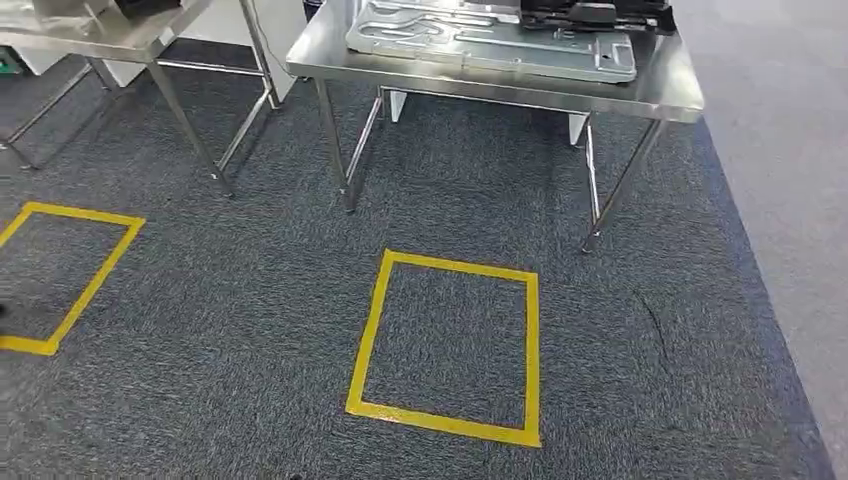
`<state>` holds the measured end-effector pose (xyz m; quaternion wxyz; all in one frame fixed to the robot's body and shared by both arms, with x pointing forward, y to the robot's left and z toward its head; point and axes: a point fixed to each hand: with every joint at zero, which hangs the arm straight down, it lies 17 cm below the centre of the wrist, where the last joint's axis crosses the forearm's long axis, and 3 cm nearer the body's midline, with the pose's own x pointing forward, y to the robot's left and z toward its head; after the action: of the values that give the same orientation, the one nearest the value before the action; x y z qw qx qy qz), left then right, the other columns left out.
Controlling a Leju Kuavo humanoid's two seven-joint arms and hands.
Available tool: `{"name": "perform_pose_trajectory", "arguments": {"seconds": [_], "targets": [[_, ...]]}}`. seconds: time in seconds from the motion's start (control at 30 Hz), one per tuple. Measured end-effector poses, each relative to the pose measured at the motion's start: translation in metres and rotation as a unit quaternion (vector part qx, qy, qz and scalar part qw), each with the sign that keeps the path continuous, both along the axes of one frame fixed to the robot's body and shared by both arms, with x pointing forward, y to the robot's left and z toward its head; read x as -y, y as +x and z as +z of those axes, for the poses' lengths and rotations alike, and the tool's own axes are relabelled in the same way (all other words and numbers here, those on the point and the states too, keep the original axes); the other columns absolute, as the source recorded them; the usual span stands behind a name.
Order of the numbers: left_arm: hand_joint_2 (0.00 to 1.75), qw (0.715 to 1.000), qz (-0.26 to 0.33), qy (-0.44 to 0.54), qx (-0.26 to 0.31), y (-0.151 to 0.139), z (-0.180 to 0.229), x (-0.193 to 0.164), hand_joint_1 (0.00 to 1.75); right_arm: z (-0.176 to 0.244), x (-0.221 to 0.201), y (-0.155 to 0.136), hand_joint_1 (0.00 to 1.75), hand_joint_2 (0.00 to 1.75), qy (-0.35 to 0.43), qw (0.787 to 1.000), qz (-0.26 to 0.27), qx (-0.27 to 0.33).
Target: Take the parts from the cabinet and place them on the table.
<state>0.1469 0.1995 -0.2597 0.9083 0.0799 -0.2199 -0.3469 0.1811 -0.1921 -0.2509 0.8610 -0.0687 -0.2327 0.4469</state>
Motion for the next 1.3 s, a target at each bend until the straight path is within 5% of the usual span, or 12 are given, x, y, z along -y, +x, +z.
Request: {"name": "perform_pose_trajectory", "arguments": {"seconds": [1.3], "targets": [[0.0,0.998,-0.016,0.048,-0.027,-0.011,-0.006,-0.026,0.0,-0.003,0.004,-0.008,0.0,0.0,-0.006,0.999,0.031,-0.013]]}}
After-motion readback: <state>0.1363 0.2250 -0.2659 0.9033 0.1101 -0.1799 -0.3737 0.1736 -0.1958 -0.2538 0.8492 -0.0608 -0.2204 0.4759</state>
